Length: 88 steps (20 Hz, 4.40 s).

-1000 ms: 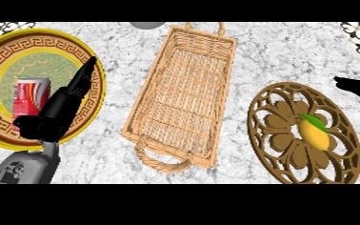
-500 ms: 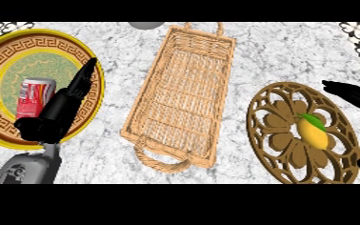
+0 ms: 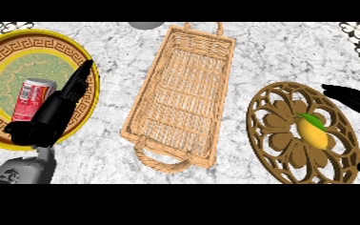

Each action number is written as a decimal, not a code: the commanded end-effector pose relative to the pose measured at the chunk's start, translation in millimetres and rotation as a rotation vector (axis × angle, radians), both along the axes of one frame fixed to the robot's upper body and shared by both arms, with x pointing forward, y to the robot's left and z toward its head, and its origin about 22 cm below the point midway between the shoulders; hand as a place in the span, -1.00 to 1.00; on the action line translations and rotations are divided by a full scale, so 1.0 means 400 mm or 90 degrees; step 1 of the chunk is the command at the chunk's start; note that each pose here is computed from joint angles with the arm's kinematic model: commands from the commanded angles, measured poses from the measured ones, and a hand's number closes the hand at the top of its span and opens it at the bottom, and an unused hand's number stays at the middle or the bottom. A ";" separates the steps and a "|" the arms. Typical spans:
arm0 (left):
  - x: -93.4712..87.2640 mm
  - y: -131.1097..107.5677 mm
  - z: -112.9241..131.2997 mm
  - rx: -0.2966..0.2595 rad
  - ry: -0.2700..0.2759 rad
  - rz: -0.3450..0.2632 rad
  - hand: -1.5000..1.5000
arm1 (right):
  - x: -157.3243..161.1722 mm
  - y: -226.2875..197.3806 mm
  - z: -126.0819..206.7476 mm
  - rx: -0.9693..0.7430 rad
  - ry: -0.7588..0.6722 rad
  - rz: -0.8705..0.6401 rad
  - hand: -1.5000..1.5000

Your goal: Pick the lemon from the placemat and place it in the basket

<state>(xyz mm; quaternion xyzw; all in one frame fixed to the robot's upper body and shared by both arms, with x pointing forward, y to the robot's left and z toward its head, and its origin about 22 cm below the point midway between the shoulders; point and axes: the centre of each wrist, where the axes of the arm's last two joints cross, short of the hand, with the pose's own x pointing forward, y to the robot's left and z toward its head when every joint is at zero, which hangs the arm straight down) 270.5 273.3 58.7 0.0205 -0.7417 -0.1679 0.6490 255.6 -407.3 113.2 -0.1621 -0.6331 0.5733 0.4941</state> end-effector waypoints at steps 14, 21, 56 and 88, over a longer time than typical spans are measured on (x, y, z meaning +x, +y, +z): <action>0.051 0.032 -0.022 -0.006 0.002 0.008 0.00 | 0.013 0.021 -0.079 -0.063 0.022 0.020 -1.00; 0.029 -0.021 -0.011 -0.009 0.003 0.003 0.00 | 0.001 0.058 -0.092 -0.107 0.032 -0.002 -1.00; 0.016 -0.004 -0.011 -0.002 0.015 0.011 0.00 | -0.007 0.472 -0.291 -0.125 -0.006 -0.032 1.00; 0.017 -0.020 -0.017 0.002 0.014 0.002 0.00 | -0.278 0.893 0.049 0.339 -0.192 -0.381 1.00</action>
